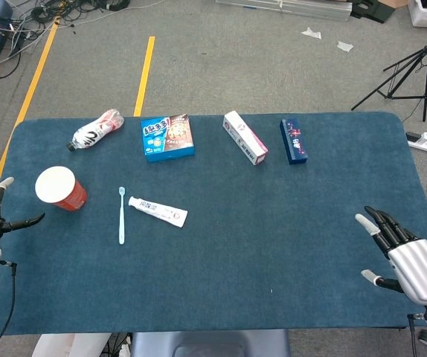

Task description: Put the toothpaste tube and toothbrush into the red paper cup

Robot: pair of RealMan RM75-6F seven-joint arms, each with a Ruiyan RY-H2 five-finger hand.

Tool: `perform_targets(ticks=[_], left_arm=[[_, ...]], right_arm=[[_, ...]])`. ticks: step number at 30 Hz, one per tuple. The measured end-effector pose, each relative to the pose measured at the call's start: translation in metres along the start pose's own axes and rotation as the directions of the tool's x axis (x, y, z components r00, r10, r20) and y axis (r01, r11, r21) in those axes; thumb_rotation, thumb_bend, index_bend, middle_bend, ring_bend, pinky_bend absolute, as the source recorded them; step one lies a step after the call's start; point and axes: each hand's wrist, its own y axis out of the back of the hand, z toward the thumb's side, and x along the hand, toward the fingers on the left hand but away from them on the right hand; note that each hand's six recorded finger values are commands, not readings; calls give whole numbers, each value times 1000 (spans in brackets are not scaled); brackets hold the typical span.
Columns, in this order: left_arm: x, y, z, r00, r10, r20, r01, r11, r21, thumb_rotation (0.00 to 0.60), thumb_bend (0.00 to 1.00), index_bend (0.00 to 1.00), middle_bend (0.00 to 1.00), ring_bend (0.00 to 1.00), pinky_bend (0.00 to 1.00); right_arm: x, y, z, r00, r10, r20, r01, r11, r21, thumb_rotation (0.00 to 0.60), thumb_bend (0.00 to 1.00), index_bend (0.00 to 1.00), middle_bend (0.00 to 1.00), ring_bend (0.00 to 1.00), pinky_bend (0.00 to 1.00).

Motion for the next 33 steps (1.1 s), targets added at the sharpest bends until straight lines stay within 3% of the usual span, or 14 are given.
perform_targets(ticks=[7, 15, 28, 33], left_arm=[[20, 3, -6, 998, 28, -51, -28, 1000, 2, 600, 0, 0, 0, 0, 0], [42, -3, -13, 995, -2, -96, -1, 999, -40, 600, 0, 0, 0, 0, 0], [70, -2, -33, 987, 13, -158, -25, 997, -79, 600, 0, 0, 0, 0, 0], [77, -10, -35, 983, -15, -182, -11, 990, -141, 600, 0, 0, 0, 0, 0]], right_arm=[[-1, 0, -3, 1000, 6, 7, -6, 1000, 5, 600, 0, 0, 68, 110, 449], [-1, -1, -3, 1000, 10, 6, -10, 1000, 2, 600, 0, 0, 68, 111, 443], [-3, -5, -5, 1000, 17, 10, -17, 1000, 1, 600, 0, 0, 68, 111, 443], [-3, -7, -5, 1000, 19, 10, -19, 1000, -2, 600, 0, 0, 68, 110, 443]])
